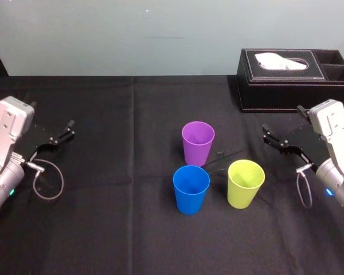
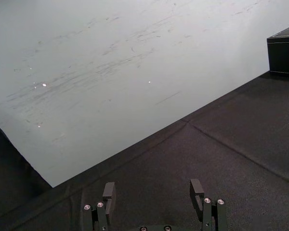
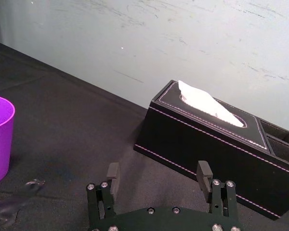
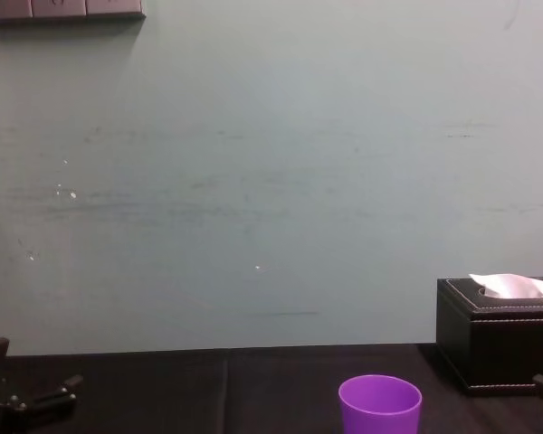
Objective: Stack the three plastic cups sequentially using one hand.
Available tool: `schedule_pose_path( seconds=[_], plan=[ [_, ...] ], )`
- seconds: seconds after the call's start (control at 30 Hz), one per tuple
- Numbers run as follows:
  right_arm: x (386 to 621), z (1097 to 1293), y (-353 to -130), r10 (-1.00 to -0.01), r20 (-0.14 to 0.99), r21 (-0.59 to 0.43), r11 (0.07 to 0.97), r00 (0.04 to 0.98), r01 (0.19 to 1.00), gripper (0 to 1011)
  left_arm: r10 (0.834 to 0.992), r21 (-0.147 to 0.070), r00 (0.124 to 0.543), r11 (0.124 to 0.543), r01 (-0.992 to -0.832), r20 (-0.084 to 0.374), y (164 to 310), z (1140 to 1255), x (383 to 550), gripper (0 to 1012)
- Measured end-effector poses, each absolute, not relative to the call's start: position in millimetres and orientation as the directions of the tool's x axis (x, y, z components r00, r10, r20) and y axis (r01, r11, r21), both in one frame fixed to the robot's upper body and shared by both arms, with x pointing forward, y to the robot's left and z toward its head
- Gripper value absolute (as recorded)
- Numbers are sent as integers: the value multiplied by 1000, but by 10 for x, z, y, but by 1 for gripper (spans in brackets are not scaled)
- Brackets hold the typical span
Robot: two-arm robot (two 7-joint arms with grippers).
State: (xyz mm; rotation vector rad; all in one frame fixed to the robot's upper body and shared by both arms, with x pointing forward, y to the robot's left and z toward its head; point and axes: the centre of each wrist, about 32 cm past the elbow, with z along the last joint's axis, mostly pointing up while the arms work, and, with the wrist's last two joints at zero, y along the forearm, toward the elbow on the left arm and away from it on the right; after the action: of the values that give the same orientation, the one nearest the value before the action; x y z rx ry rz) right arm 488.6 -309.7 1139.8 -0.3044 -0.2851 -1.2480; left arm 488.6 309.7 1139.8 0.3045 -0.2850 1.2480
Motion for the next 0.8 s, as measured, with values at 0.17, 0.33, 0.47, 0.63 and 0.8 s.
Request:
schedule_pose_path(
  seconds=[0.17,0.33,0.47,0.63,0.8],
  plan=[
    [4886,11398,-3096,-880,374,-70,287,292,955,1000,880,70,292,287,-955,374,3097,11398,4886,1011],
    [4886,11398,-3097,-880,374,-70,287,292,955,1000,880,70,292,287,-955,374,3097,11398,4886,1011],
    [4886,11398,-3097,-880,374,-70,287,292,955,1000,880,70,292,287,-955,374,3097,11398,4887,1011],
    [4886,11398,-3097,-880,374,-70,287,292,955,1000,880,70,292,287,-955,374,3097,11398,4886,1011],
    [4869,11428,-3117,-882,360,-68,301,305,951,1000,880,70,292,287,-955,374,3097,11398,4886,1011]
  ],
)
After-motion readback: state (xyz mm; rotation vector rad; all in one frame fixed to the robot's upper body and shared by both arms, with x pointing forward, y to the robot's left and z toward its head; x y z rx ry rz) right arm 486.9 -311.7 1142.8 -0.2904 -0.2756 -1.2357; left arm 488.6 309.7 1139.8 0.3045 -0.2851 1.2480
